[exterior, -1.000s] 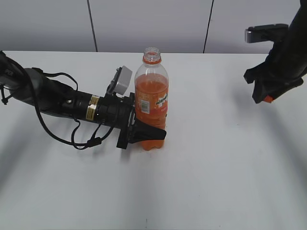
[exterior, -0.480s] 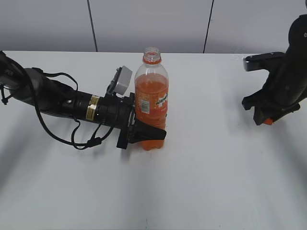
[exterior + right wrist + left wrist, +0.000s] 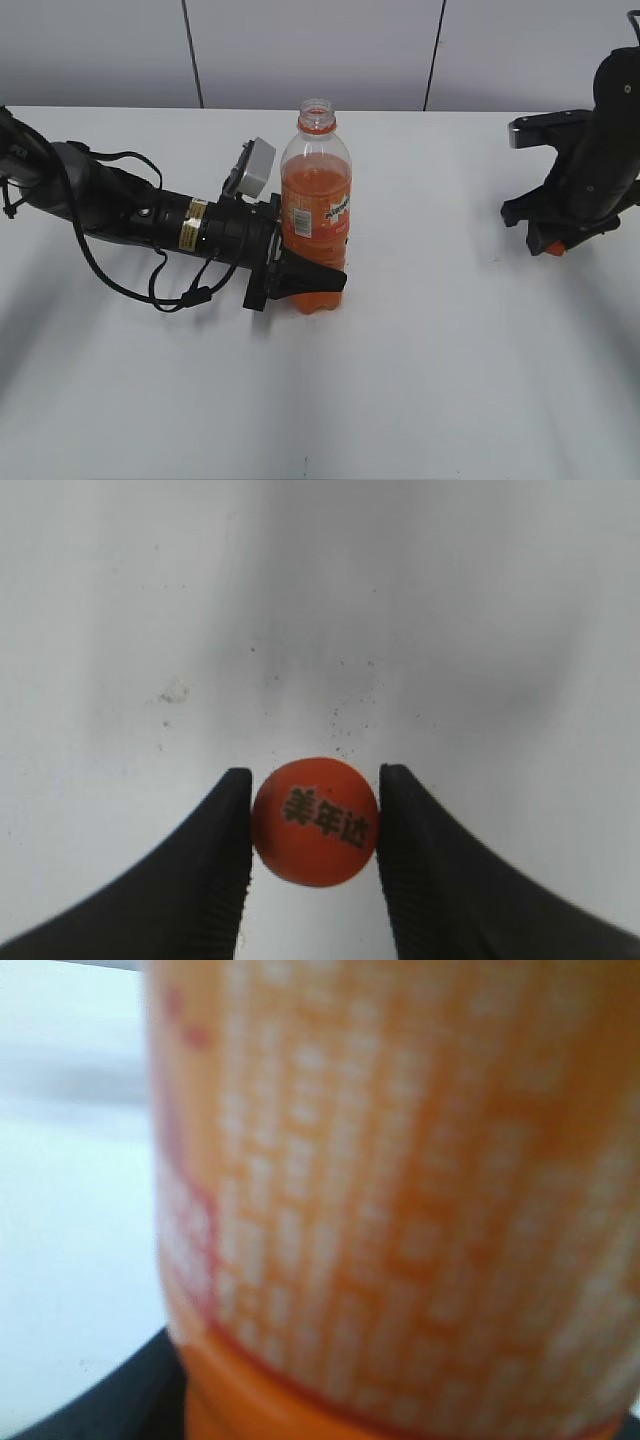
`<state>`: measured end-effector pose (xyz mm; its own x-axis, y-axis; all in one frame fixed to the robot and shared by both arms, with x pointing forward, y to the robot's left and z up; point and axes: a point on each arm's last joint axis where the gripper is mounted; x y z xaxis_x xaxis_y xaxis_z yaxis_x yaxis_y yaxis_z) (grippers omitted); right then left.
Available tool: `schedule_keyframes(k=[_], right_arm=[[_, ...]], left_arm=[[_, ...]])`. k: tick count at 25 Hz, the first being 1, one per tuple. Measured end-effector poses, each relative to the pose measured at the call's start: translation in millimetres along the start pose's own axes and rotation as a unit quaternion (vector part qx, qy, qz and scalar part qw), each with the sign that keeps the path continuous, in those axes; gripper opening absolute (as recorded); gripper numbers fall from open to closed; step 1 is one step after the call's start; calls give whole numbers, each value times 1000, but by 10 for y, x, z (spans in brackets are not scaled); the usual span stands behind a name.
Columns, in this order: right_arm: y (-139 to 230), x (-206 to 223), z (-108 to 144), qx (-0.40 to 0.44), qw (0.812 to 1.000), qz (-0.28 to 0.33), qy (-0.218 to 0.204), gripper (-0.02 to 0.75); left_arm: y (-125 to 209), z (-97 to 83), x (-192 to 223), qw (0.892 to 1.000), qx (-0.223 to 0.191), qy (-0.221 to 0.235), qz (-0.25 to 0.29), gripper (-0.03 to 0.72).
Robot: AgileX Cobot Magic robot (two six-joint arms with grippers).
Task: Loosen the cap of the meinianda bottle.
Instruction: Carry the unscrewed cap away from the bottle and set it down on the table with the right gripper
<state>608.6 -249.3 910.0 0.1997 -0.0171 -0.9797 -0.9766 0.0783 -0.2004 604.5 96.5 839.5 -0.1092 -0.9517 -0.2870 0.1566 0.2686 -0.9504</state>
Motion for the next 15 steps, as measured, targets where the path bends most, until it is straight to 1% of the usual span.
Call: schedule_keyframes(k=[6, 15], right_arm=[[-12, 11, 5, 16, 1000, -13, -4, 303], [-18, 43, 25, 34, 999, -14, -14, 303]], left_arm=[[0, 0, 0, 1000, 0, 0, 0, 409], [0, 0, 0, 1000, 0, 0, 0, 409]])
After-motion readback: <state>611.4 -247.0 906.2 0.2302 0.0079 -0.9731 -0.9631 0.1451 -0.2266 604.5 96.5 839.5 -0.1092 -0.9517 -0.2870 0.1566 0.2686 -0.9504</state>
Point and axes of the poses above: a point on each arm's last joint axis where the gripper is mounted, x pointing out along that axis toward the gripper, z along the wrist's bending axis when the last joint is at zero, y = z × x, and after that the axes turned 15 degrees about x, right-handed
